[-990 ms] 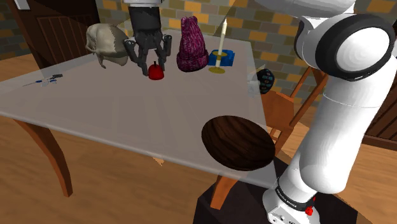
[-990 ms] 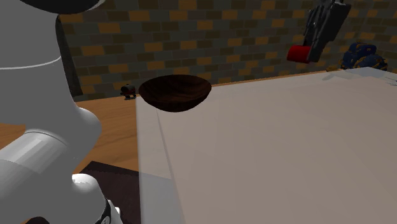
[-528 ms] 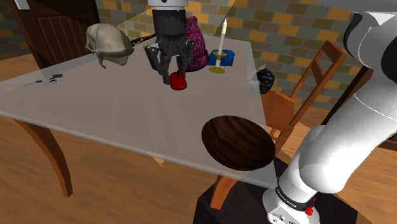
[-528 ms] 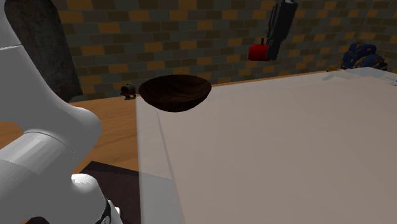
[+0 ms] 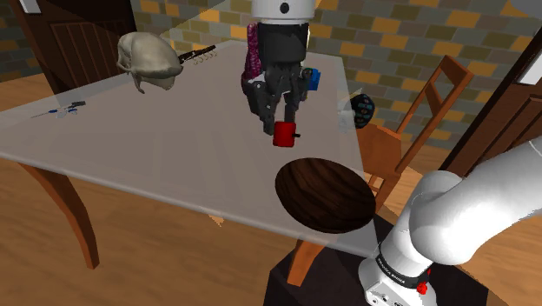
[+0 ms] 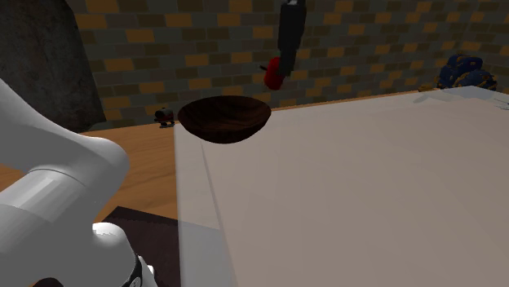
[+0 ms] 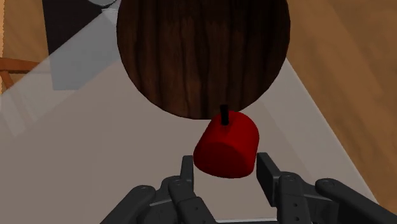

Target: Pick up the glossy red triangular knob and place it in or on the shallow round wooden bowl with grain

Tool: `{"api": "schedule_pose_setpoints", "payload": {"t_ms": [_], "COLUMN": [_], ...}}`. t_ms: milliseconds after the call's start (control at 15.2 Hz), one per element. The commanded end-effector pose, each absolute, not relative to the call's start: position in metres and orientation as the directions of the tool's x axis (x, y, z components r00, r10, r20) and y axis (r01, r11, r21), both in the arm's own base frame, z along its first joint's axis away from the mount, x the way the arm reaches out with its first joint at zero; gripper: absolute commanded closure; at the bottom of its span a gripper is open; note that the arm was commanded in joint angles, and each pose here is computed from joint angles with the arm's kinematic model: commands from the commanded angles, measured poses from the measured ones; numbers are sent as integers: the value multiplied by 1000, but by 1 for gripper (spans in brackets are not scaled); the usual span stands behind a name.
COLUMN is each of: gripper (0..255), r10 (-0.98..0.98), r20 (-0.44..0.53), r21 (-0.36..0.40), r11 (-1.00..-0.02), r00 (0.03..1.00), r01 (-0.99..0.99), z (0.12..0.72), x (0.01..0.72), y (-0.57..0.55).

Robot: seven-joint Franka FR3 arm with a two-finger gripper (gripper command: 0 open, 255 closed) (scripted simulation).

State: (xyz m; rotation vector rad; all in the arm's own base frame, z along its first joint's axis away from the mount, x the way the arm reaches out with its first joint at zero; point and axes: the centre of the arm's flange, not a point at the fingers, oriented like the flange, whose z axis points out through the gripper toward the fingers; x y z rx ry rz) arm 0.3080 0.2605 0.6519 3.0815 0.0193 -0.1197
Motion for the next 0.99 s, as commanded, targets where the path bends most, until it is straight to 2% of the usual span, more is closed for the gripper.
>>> {"api": "schedule_pose_setpoints", "payload": {"t_ms": [0, 396, 924], "gripper": [255, 255, 255], "r10": [10, 10, 10], "r20": [-78, -78, -78], "r21": [57, 57, 57], "r11": [-998, -998, -998], "r00": [997, 997, 997], "r01": [14, 14, 14], "z": [651, 650, 607], "x": [282, 208, 208], "y": [254, 238, 238]}}
